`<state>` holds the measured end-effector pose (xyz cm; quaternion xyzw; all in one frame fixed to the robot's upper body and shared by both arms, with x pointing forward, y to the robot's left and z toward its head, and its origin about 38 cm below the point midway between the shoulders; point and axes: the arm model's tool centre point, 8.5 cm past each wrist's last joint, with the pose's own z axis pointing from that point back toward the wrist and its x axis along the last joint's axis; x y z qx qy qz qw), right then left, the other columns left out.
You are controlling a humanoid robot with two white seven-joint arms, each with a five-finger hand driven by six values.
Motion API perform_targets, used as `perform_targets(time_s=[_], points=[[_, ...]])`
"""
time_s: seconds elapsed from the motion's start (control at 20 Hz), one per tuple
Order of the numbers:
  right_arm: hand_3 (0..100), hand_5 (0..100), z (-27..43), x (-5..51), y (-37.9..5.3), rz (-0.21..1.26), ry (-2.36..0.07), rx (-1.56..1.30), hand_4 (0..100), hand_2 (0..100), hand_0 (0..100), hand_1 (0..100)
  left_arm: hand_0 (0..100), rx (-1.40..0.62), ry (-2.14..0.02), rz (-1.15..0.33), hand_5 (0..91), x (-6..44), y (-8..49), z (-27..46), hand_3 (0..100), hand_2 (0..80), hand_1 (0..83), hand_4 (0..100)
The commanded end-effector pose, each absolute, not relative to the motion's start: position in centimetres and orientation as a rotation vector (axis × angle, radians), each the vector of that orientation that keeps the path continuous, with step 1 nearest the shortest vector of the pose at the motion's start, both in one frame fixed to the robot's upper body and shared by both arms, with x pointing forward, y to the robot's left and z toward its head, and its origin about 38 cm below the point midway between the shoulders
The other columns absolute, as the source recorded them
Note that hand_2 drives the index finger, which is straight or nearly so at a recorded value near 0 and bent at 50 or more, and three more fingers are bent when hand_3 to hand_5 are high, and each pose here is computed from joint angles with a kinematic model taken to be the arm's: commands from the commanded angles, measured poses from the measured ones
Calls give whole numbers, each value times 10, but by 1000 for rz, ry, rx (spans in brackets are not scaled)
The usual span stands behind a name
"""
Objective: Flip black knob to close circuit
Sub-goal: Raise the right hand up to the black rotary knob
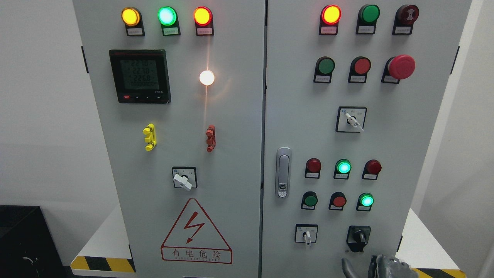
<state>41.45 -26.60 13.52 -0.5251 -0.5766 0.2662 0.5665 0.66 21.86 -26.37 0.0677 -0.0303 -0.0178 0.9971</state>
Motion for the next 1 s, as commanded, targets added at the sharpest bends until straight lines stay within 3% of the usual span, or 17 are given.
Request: perform_targets(time_s=[0.0, 0.95], points=[[1000, 946, 137, 419, -269, 615, -1350, -1237, 917, 885, 0, 0, 120, 131, -67, -32, 0, 2, 217, -264, 0, 0, 556, 0], [1000, 947, 148, 429, -277, 589, -1350, -1244, 916, 886, 0, 0, 120, 131, -66, -34, 0, 2, 217, -264, 0, 0, 556, 0]])
